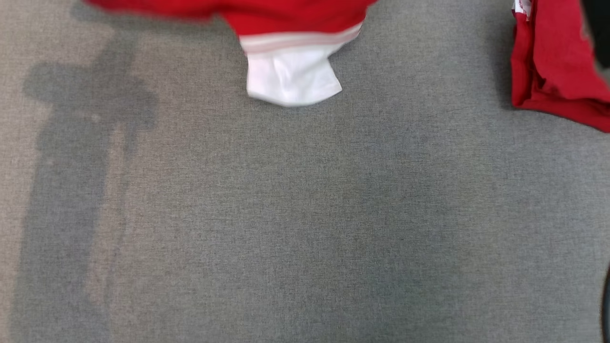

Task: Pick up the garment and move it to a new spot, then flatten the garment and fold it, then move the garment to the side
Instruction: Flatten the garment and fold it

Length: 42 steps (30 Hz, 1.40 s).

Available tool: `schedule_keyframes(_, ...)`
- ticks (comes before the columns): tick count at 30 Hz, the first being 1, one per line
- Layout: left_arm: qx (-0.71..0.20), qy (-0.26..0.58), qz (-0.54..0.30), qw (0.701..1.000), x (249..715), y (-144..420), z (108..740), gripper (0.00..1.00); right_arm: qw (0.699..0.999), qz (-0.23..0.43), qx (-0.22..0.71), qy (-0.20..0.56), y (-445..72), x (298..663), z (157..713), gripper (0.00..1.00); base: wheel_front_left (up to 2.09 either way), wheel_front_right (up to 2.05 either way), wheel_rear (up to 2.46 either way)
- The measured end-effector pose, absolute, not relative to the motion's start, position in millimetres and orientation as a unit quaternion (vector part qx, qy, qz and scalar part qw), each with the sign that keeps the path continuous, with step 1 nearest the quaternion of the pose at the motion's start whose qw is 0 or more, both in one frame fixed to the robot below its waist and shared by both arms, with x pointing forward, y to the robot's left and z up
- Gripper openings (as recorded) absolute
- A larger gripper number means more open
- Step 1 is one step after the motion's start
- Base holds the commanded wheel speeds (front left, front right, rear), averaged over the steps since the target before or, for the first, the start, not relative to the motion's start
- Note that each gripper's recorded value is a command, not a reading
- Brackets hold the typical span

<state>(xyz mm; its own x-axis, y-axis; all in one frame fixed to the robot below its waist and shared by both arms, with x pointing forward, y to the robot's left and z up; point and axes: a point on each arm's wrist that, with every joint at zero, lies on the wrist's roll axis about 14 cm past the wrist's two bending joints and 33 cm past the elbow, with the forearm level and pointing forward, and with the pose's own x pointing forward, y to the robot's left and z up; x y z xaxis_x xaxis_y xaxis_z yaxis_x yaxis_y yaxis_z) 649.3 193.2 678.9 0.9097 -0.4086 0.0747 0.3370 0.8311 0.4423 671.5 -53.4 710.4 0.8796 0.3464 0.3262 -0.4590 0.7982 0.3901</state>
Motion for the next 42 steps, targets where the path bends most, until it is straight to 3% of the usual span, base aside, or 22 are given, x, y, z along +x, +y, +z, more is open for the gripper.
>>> schedule_keyframes(8, 0.225, -0.159, -0.162, 0.948, 665.8, 201.4, 742.0, 0.0, 0.948, 0.19, 0.167, -0.195, -62.5, 685.0, 770.6, 0.0, 0.0, 0.0, 0.0)
schedule_keyframes(13, 0.21, -0.187, -0.148, 0.948, 678.7, 204.1, 747.2, 0.0, 0.941, 0.195, 0.133, -0.243, -61.3, 692.0, 800.4, 0.0, 0.0, 0.0, 0.0)
schedule_keyframes(21, 0.181, -0.128, -0.175, 0.959, 695.8, 196.5, 670.8, 0.0, 0.951, 0.2, 0.141, -0.191, -49.6, 714.0, 725.0, 0.0, 0.0, 0.0, 0.0)
schedule_keyframes(26, 0.162, -0.11, -0.204, 0.959, 685.0, 185.1, 641.9, 0.0, 0.953, 0.212, 0.155, -0.151, -40.9, 707.5, 679.2, 0.0, 0.0, 0.0, 0.0)
schedule_keyframes(32, 0.135, -0.076, -0.23, 0.961, 646.6, 183.8, 603.4, 0.0, 0.951, 0.205, 0.206, -0.104, -57.0, 681.5, 630.3, 0.0, 0.0, 0.0, 0.0)
schedule_keyframes(42, 0.115, -0.017, -0.231, 0.966, 556.1, 188.2, 547.8, 0.0, 0.945, 0.2, 0.257, -0.017, -85.2, 596.5, 564.2, 0.0, 0.0, 0.0, 0.0)
